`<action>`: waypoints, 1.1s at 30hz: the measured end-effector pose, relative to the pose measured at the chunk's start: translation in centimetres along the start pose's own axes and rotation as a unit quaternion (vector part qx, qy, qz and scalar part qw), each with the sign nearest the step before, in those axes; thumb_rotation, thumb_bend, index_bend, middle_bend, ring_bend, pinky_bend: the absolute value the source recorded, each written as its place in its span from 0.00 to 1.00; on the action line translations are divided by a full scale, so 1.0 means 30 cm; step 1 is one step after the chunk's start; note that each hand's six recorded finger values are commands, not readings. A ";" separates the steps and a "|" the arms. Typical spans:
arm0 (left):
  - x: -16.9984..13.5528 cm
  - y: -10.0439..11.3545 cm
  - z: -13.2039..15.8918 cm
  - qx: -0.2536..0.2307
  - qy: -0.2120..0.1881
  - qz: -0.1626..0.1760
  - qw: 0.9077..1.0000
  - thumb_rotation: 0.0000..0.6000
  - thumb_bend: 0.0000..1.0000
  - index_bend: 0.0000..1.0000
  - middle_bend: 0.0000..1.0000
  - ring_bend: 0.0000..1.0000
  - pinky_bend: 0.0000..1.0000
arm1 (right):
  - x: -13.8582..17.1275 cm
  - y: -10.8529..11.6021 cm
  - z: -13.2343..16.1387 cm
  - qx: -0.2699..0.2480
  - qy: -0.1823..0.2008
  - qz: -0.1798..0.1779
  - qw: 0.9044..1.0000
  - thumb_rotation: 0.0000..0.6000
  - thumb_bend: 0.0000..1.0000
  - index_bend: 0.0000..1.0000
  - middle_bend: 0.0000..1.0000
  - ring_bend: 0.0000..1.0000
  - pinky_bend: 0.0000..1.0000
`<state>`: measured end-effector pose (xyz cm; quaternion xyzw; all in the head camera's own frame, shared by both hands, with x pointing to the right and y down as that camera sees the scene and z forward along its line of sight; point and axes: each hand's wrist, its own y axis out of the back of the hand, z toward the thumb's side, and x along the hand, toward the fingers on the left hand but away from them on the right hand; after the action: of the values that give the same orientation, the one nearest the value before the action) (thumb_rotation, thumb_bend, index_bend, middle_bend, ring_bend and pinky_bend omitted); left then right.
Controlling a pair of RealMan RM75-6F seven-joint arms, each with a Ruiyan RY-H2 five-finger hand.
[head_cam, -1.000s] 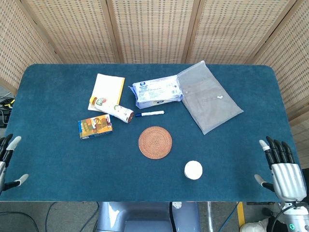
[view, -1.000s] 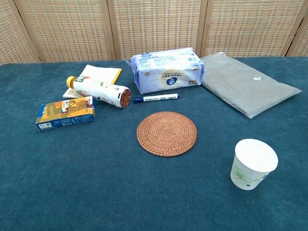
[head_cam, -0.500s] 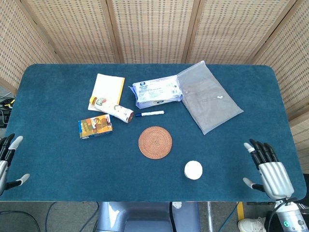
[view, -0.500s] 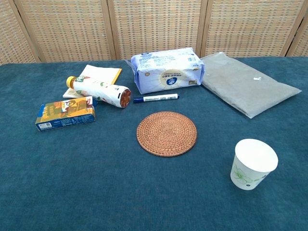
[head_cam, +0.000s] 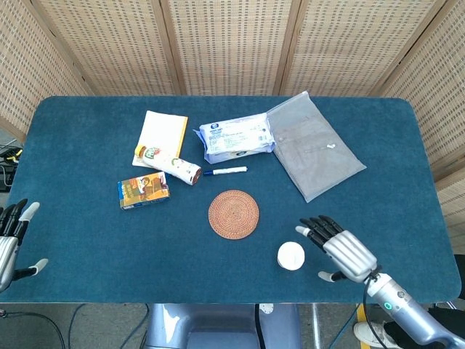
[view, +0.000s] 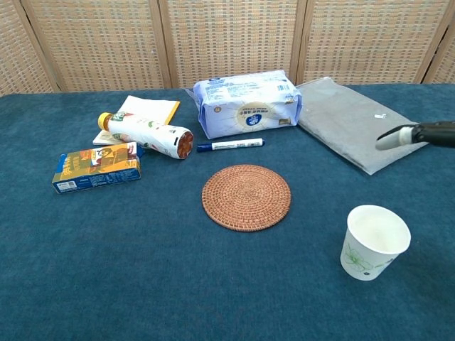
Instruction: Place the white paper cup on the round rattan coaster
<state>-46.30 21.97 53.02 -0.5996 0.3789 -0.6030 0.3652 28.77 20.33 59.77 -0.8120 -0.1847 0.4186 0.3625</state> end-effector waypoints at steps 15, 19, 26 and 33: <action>0.013 -0.004 -0.010 -0.003 0.004 -0.005 1.000 1.00 0.00 0.00 0.00 0.00 0.00 | -0.166 -0.105 0.079 0.049 0.027 0.077 0.995 1.00 0.00 0.14 0.11 0.04 0.09; 0.013 -0.004 -0.011 -0.004 0.004 -0.006 1.000 1.00 0.00 0.00 0.00 0.00 0.00 | -0.200 -0.126 0.091 0.050 0.025 0.085 0.995 1.00 0.00 0.23 0.27 0.24 0.30; 0.014 -0.004 -0.014 -0.006 0.004 -0.007 1.000 1.00 0.00 0.00 0.00 0.00 0.00 | -0.254 -0.132 0.111 0.051 0.029 0.060 0.996 1.00 0.22 0.40 0.51 0.49 0.56; 0.017 -0.008 -0.015 -0.007 0.004 -0.010 1.000 1.00 0.00 0.00 0.00 0.00 0.00 | -0.300 -0.077 0.124 0.021 0.030 0.030 0.999 1.00 0.23 0.42 0.51 0.49 0.56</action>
<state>-46.77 21.63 53.45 -0.6033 0.3789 -0.6064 0.3532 20.53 18.05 64.95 -0.8215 -0.1405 0.4087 0.3720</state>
